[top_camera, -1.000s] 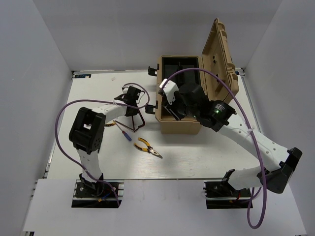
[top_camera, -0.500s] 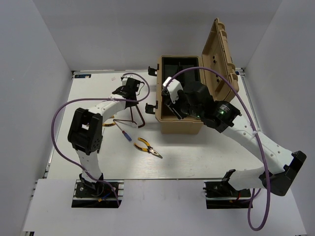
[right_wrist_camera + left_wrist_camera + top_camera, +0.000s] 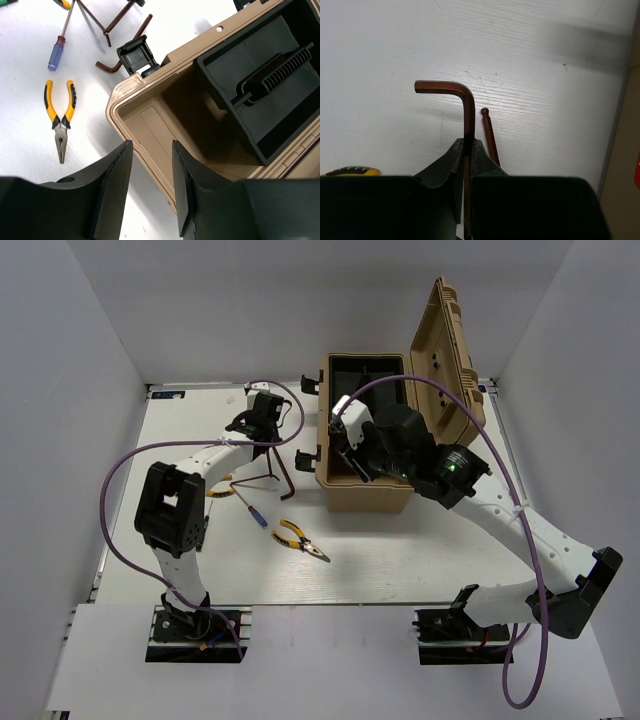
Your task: Sort the tools into containers
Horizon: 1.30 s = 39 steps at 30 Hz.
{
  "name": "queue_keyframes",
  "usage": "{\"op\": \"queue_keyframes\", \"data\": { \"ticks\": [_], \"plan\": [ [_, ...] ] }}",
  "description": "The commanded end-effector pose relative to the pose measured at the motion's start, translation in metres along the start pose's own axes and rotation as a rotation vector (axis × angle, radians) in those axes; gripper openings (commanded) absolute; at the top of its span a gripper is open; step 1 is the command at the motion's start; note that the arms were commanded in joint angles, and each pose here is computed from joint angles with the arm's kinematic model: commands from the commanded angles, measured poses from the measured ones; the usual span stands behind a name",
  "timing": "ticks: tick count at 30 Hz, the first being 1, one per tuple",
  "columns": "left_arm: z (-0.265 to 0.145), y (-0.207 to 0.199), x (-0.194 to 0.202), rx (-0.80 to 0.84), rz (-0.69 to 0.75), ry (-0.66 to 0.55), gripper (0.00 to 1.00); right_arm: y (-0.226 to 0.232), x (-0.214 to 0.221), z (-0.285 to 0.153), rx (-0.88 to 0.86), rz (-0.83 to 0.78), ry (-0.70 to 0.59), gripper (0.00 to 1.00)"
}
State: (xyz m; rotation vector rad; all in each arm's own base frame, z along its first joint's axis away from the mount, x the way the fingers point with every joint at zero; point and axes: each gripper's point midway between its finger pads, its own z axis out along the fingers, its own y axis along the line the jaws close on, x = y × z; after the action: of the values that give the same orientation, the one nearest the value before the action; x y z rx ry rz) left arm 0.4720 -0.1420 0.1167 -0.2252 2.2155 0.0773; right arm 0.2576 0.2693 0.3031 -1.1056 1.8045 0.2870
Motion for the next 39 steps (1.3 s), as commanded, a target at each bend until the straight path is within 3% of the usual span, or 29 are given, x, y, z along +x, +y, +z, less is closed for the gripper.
{"op": "queue_keyframes", "data": {
  "ticks": [1,28,39],
  "plan": [
    [-0.030,-0.011,-0.063,0.073,-0.065,-0.146,0.00,-0.005,-0.007,-0.005,0.015,0.017,-0.040,0.44],
    [-0.083,-0.016,-0.138,0.116,-0.044,-0.324,0.00,-0.012,-0.004,-0.009,0.025,0.045,-0.045,0.44],
    [-0.101,-0.023,-0.153,0.169,-0.040,-0.338,0.00,-0.014,-0.004,-0.009,0.027,0.052,-0.045,0.44]
  ]
}}
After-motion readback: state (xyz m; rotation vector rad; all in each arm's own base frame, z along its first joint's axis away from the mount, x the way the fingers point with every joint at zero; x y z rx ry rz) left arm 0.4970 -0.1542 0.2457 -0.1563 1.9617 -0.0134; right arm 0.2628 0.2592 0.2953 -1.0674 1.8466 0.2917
